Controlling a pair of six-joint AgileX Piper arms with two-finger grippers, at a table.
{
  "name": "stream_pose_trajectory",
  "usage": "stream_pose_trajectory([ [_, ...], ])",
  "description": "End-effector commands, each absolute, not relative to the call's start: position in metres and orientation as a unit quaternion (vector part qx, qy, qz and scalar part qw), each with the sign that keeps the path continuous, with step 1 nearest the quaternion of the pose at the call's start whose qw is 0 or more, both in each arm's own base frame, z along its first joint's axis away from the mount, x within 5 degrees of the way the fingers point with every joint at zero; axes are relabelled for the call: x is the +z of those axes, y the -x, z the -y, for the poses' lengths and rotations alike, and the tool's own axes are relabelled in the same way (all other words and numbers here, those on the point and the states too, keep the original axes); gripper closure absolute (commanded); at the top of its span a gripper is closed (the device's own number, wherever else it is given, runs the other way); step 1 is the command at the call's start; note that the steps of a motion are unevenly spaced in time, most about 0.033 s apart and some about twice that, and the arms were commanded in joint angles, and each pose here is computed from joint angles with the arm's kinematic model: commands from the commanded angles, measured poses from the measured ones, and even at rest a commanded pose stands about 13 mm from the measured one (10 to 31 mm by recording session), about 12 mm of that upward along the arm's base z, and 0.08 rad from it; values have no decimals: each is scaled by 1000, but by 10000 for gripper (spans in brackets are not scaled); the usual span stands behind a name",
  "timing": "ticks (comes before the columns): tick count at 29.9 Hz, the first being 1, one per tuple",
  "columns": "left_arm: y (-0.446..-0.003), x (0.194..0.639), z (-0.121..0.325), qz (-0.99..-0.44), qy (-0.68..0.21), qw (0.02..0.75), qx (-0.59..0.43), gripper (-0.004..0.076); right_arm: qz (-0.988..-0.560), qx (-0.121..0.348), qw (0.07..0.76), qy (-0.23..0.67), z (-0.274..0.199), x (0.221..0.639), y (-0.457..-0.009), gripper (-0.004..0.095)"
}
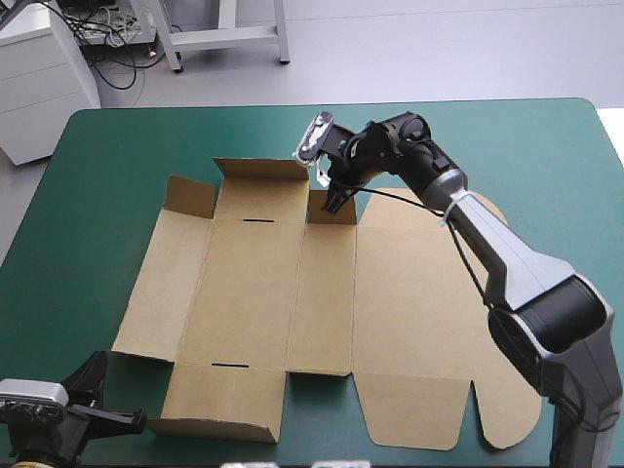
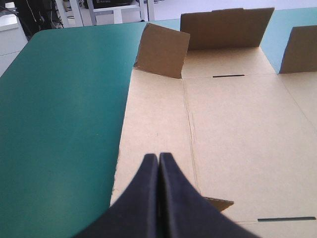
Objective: Fold the box
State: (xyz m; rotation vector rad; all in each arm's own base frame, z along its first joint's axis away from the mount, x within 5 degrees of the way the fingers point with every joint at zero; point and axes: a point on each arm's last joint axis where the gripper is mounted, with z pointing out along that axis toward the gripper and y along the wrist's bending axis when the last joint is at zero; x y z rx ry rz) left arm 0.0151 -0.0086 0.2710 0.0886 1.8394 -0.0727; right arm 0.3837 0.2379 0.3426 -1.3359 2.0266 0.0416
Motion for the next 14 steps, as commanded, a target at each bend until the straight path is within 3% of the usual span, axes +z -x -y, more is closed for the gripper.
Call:
stream_pose_trajectory([
  [1, -10, 286, 9, -758, -34, 651, -38, 756, -798, -6, 429, 424, -215, 402, -369, 909],
  [7, -11, 288, 8, -752, -33, 657, -38, 756, -889, -50, 370, 265, -179, 409, -359, 910],
  [14, -12, 285, 8, -752, -32, 657, -39, 729, -919, -27, 332, 212, -137, 404, -331, 911],
])
